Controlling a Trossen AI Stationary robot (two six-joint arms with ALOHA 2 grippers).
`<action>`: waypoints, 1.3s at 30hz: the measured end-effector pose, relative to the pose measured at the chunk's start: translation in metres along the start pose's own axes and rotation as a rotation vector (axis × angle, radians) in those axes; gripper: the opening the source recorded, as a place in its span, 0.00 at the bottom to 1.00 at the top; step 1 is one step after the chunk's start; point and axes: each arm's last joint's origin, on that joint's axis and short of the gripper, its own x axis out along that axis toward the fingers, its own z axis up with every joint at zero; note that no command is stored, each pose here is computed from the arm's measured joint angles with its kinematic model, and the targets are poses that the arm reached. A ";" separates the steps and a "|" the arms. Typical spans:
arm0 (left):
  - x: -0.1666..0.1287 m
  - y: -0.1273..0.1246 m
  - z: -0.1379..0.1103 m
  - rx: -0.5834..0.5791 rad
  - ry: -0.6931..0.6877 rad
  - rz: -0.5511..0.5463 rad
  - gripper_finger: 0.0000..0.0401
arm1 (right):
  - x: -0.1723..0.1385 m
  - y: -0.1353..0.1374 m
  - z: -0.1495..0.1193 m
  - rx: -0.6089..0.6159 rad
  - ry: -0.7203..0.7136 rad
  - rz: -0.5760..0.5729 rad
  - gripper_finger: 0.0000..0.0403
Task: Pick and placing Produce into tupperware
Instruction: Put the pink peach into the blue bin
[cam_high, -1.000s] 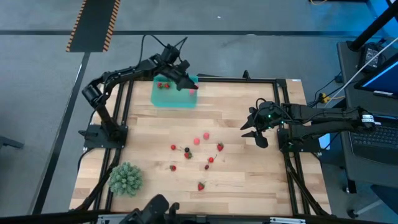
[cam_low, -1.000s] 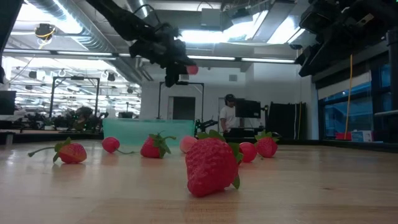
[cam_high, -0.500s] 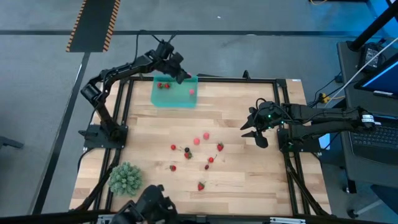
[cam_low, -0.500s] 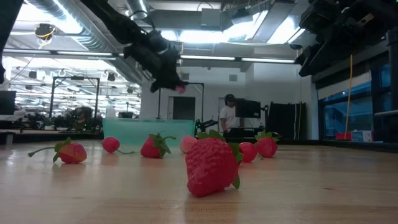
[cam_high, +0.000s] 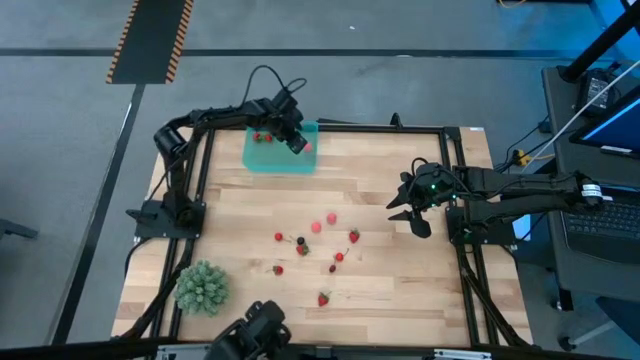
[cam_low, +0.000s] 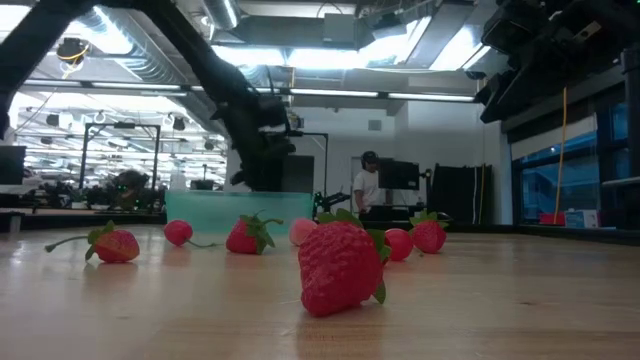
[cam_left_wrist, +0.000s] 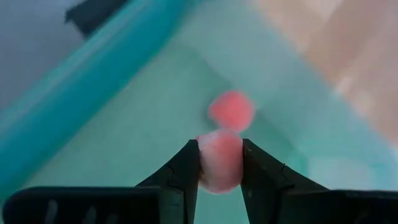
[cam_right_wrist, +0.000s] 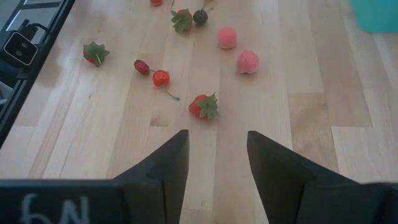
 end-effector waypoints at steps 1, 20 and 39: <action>0.005 0.002 -0.002 -0.021 0.015 0.005 0.22 | 0.000 0.000 0.000 0.000 0.000 0.000 0.41; 0.029 0.000 -0.003 -0.032 0.005 0.034 0.24 | 0.000 0.000 0.001 -0.005 -0.007 -0.001 0.41; 0.029 -0.001 -0.003 -0.031 0.006 0.048 0.43 | 0.000 0.000 0.001 0.001 -0.006 -0.001 0.41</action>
